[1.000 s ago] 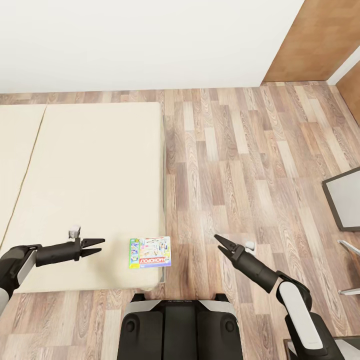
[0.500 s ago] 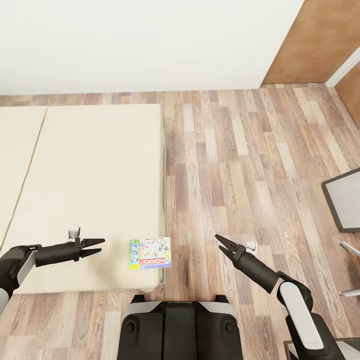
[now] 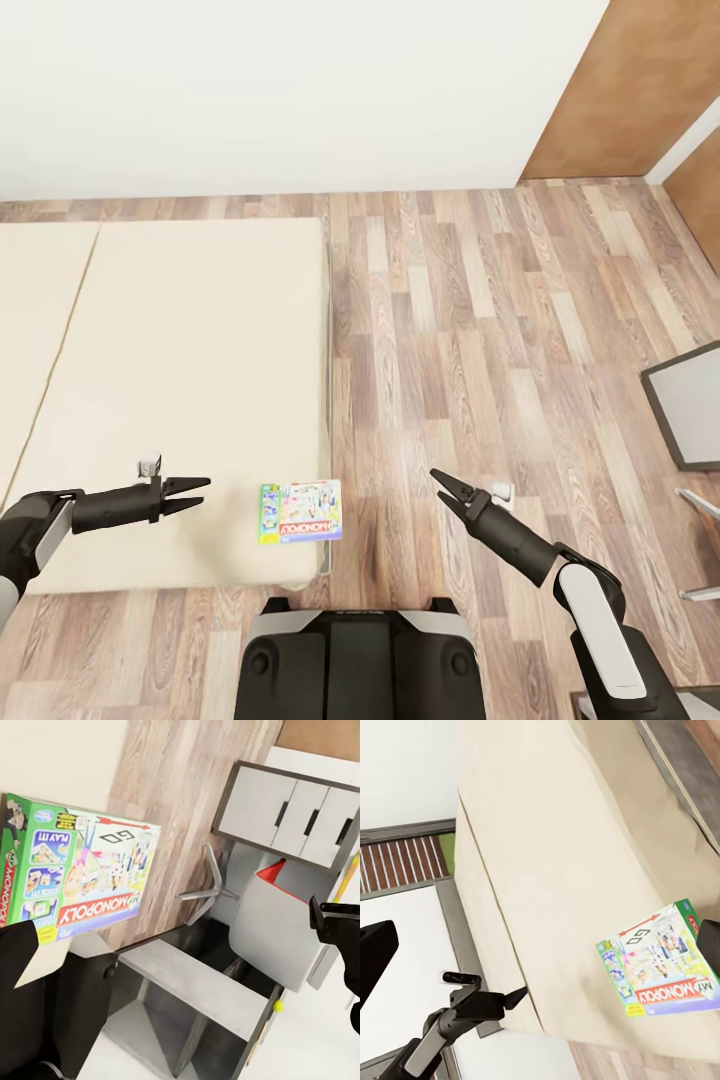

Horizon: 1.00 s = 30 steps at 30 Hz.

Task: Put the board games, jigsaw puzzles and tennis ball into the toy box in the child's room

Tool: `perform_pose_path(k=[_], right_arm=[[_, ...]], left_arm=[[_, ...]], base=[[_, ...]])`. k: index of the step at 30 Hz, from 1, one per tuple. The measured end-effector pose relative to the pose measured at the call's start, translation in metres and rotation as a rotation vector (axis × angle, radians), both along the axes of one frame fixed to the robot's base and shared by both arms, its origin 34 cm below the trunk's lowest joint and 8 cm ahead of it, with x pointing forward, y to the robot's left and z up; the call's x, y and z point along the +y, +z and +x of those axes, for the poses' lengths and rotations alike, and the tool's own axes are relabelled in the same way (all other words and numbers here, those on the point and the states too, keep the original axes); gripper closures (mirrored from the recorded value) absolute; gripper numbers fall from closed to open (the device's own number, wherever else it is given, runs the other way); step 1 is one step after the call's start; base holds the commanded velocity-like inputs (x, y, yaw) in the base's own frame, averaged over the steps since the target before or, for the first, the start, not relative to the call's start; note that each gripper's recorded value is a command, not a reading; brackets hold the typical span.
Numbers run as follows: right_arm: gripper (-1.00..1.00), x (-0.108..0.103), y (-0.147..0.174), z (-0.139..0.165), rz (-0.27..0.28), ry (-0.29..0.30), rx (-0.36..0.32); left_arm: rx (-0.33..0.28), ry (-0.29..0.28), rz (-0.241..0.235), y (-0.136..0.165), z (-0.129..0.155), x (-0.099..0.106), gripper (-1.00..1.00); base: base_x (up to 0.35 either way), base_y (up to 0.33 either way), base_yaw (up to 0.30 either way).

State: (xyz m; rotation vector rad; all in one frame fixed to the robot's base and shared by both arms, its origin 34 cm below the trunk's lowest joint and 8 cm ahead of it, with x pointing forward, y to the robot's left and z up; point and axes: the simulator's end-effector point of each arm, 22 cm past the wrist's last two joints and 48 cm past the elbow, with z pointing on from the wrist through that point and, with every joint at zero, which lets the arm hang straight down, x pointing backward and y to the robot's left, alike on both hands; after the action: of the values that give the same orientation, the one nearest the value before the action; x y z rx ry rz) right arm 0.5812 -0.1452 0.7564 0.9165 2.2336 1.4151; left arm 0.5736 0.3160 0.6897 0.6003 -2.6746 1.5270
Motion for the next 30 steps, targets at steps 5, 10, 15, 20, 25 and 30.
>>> perform_pose_path(k=[5,10,15,20,25,30], right_arm=[[-1.00,0.000,0.004,0.002,0.000,0.001,-0.008],[-1.00,0.000,0.007,0.004,-0.001,0.001,-0.015],[-1.00,0.000,0.012,0.006,0.000,0.001,-0.025],[-1.00,0.000,0.015,0.008,0.000,0.000,-0.033],[-1.00,0.000,0.020,0.010,0.000,0.001,-0.041],[-1.00,0.000,0.023,0.011,0.000,0.000,-0.048]], left_arm=[[-0.008,0.000,0.000,0.004,0.002,0.000,-1.00],[-0.017,-0.001,0.000,0.007,0.005,-0.001,-1.00],[-0.025,-0.001,0.000,0.011,0.007,-0.001,-1.00],[-0.034,-0.003,0.001,0.015,0.010,-0.001,-1.00],[-0.045,-0.004,0.001,0.019,0.012,-0.001,-1.00],[-0.055,-0.004,0.003,0.022,0.015,-0.001,-1.00]], base=[[0.000,0.000,0.000],[0.000,0.000,0.000],[0.000,0.000,0.000],[0.000,0.000,0.000],[0.000,0.000,0.000],[0.000,0.000,0.000]])
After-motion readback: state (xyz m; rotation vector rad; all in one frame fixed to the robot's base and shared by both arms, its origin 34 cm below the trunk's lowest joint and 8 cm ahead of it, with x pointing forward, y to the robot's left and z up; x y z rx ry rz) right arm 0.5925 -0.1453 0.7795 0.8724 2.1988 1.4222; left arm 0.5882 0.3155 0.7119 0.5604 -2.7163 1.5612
